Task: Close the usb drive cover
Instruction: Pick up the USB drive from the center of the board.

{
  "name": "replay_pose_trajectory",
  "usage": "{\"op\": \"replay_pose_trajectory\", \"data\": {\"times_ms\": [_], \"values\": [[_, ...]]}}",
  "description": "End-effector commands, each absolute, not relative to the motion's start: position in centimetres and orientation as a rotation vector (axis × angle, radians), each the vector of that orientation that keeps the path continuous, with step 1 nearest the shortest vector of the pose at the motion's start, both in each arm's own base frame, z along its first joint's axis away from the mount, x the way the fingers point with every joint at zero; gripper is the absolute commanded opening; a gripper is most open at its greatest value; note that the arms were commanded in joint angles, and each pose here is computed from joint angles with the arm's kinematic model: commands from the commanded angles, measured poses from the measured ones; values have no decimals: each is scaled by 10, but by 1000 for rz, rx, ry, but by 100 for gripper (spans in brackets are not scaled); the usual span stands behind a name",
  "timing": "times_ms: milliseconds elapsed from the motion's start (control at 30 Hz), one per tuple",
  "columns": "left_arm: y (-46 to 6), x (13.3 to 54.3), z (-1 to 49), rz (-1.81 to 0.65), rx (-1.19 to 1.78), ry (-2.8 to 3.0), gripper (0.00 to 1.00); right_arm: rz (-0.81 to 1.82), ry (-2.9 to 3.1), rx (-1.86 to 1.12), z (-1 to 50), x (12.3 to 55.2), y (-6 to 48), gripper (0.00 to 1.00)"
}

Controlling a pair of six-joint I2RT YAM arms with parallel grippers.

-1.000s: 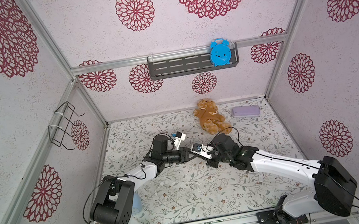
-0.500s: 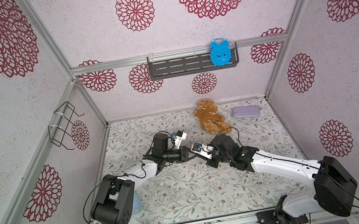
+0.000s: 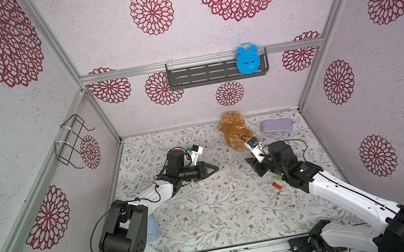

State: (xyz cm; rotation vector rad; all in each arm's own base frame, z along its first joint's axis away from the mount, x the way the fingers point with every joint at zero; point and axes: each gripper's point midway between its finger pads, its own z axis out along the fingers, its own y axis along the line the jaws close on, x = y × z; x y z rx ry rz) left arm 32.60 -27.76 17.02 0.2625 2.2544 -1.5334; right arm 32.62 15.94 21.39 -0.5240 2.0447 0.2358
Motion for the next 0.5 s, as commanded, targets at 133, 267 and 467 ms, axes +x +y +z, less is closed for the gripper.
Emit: {"op": "replay_pose_trajectory", "data": {"times_ms": [133,267,467], "values": [[-272,331,189,-1489,247,2187,11,347,2375,199,143,320,37,52],[-271,332,194,-1483,247,2173,11,421,2527,243,105,317,26,52],[-271,331,196,-1482,247,2169,11,473,2652,216,72,327,33,53]]}}
